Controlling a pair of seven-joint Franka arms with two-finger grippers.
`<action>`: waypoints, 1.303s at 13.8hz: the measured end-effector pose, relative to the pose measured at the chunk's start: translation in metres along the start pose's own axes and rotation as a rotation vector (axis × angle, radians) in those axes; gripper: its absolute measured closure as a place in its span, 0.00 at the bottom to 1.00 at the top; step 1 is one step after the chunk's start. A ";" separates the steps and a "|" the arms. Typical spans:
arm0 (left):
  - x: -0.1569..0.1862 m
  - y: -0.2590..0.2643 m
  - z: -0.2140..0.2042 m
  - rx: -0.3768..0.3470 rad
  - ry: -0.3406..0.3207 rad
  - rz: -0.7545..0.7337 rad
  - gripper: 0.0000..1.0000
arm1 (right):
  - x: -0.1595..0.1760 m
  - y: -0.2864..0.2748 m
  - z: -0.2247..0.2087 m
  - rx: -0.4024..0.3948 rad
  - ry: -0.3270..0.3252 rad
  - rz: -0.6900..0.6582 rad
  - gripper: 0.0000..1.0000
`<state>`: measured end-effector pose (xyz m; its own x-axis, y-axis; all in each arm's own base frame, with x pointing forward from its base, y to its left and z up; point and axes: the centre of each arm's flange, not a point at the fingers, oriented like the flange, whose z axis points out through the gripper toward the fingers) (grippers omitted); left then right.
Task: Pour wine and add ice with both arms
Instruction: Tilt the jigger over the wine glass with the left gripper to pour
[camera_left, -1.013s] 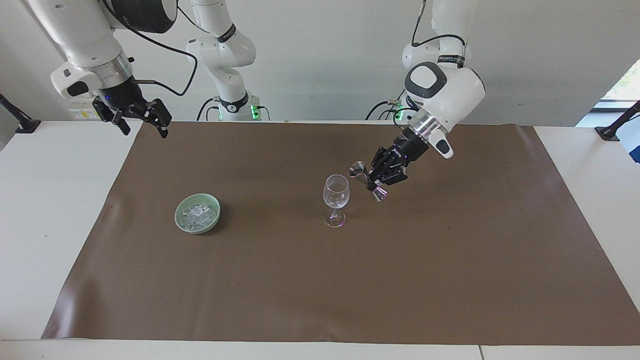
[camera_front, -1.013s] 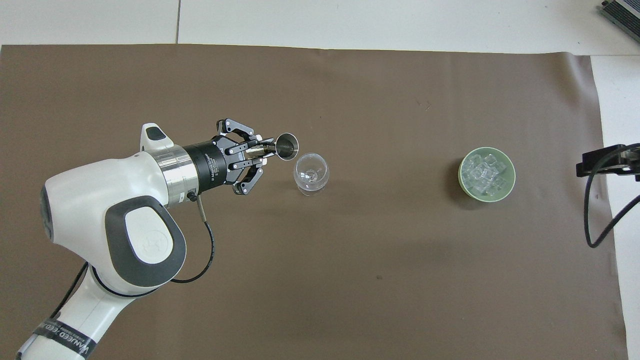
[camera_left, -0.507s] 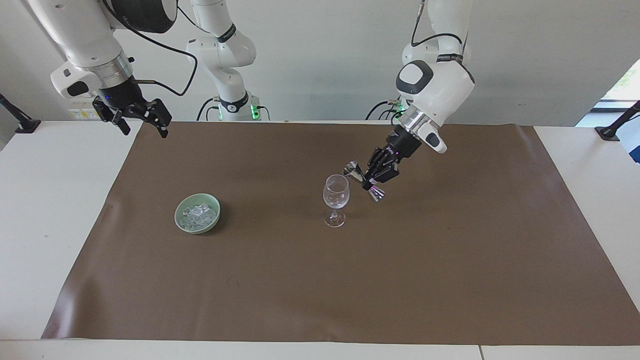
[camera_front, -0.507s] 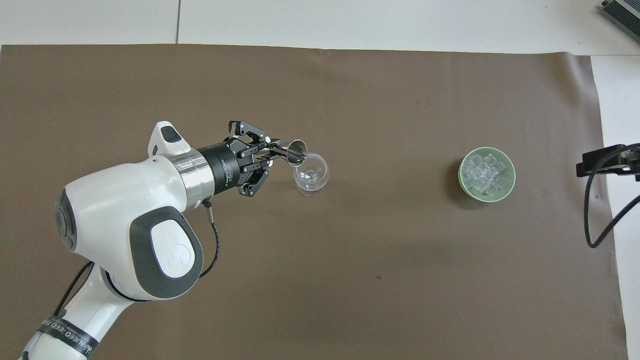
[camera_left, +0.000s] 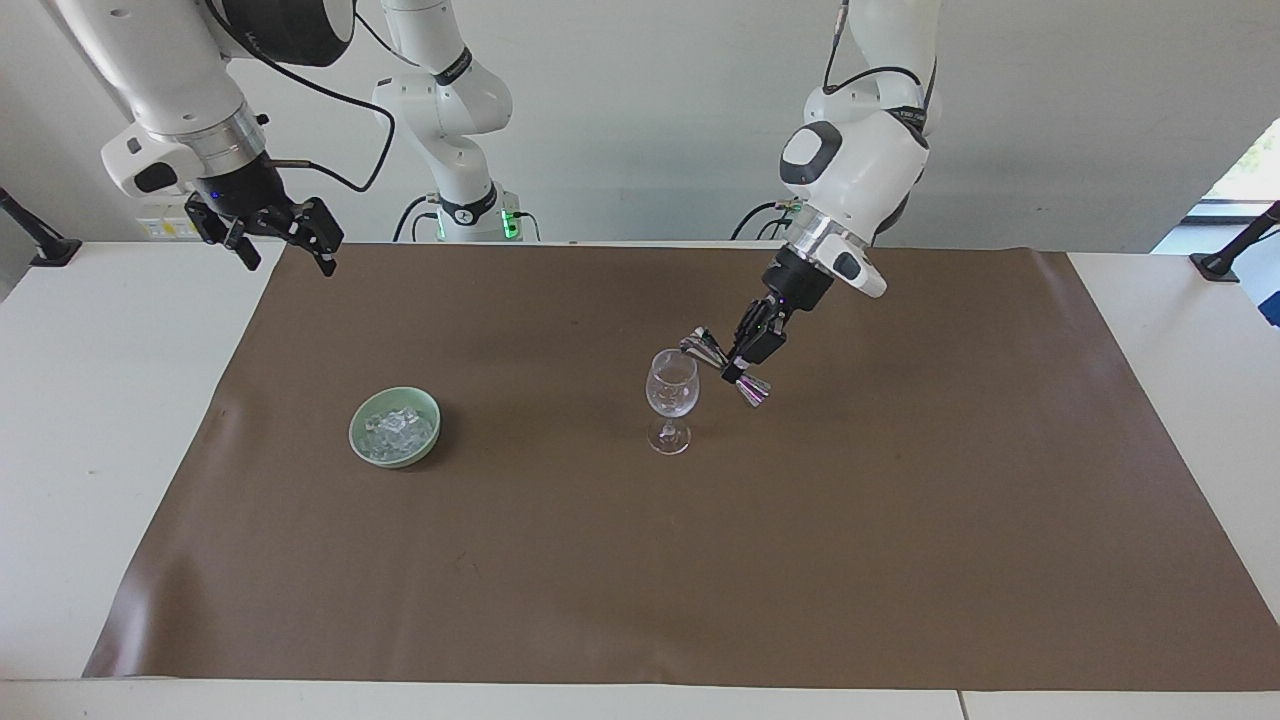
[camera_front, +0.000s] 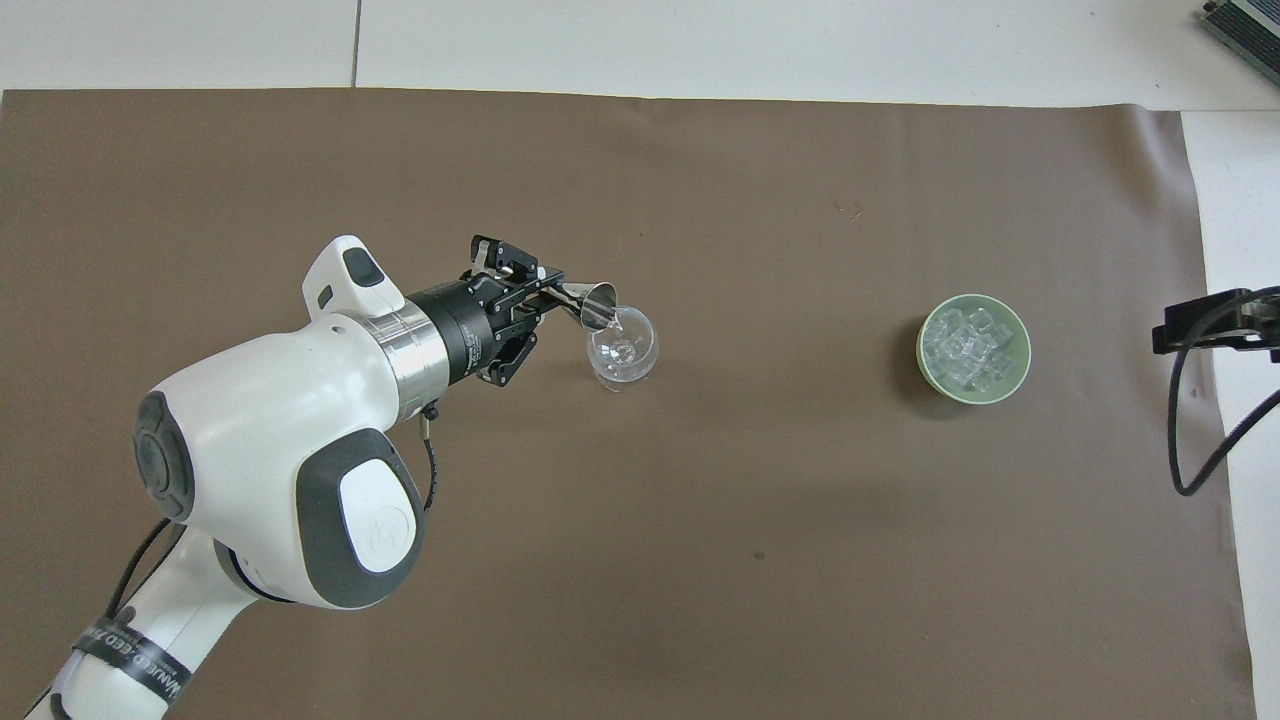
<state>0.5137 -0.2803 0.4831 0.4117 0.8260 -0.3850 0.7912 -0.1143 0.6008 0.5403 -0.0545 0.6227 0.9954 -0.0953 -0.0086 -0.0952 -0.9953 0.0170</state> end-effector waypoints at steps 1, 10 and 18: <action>0.000 0.001 -0.001 -0.008 0.006 0.007 0.78 | 0.000 0.000 0.000 0.000 0.000 0.000 0.00; -0.005 0.003 0.002 -0.007 0.057 0.142 0.78 | 0.000 0.000 0.000 0.000 0.000 0.000 0.00; -0.019 0.003 0.004 0.019 0.112 0.336 0.78 | 0.000 0.000 0.000 0.000 0.000 0.000 0.00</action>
<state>0.5103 -0.2984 0.4891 0.5994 0.7956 -0.0881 0.6283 -0.3995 0.6675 0.5403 -0.0545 0.6227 0.9954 -0.0953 -0.0086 -0.0952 -0.9953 0.0169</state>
